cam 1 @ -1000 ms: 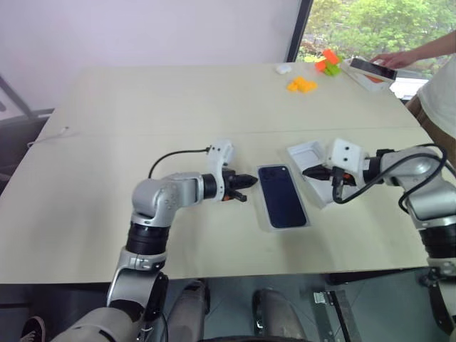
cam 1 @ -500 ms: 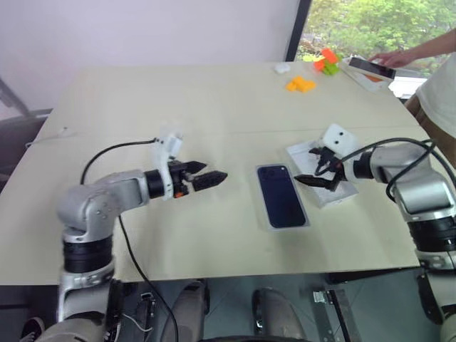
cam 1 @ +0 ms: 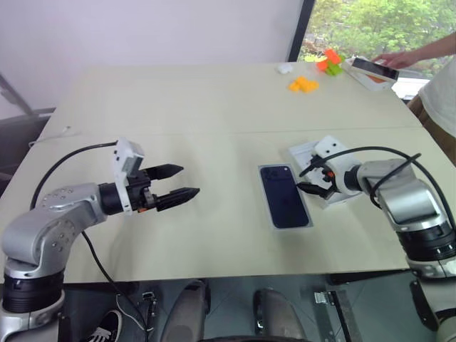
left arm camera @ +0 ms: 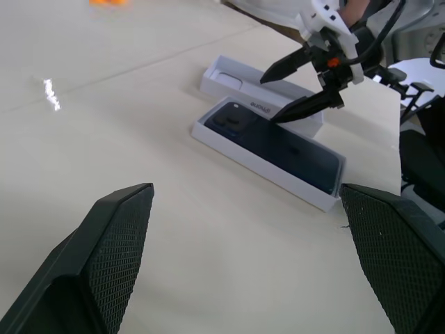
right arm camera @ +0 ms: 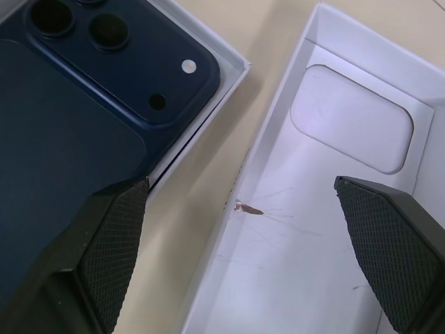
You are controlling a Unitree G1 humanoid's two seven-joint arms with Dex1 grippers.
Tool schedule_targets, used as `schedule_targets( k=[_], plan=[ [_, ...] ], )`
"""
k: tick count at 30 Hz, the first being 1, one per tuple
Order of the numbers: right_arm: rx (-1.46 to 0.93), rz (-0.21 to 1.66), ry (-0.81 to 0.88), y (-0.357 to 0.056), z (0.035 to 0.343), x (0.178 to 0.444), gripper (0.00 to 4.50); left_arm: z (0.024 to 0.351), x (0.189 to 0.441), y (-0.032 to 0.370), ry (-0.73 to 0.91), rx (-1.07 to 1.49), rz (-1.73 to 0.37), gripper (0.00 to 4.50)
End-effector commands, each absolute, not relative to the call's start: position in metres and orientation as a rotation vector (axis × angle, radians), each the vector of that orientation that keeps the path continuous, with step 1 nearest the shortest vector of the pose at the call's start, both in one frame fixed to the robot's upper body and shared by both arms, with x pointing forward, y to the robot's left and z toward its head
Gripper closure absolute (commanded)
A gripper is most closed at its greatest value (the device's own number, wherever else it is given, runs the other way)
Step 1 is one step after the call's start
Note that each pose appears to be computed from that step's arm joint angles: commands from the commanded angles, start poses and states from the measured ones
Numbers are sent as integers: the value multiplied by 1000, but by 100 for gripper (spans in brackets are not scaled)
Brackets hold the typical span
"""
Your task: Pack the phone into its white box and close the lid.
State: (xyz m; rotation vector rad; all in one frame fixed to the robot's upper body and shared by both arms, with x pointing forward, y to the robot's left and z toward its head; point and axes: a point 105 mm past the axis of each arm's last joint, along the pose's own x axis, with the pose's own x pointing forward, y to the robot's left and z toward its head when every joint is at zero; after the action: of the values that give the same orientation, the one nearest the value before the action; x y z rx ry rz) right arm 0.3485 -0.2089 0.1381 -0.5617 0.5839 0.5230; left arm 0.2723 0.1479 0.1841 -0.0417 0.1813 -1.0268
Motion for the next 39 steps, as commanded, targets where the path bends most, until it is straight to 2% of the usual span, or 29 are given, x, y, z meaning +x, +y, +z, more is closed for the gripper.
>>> schedule_targets(
  k=[1,10,15,22,25,31,33,39],
  plan=[
    [-577,470,569,-223,150,351,3,191,268,142,150,-31,-1047,0],
    [-339,538,565,-207,171,348,3,188,274,143,162,-46,-1038,0],
    [-529,499,576,-222,159,348,3,189,276,141,156,-64,-1032,0],
    [-607,511,585,-225,146,347,3,190,277,137,146,-72,-1020,0],
    [-641,512,592,-222,134,346,75,189,278,136,148,-71,-1014,0],
    [-679,521,602,-217,114,342,377,191,279,137,151,-74,-1004,0],
    [-673,523,616,-217,108,340,449,193,280,138,151,-78,-998,0],
    [-649,411,512,-222,137,364,449,191,281,139,155,-96,-983,0]
  ],
)
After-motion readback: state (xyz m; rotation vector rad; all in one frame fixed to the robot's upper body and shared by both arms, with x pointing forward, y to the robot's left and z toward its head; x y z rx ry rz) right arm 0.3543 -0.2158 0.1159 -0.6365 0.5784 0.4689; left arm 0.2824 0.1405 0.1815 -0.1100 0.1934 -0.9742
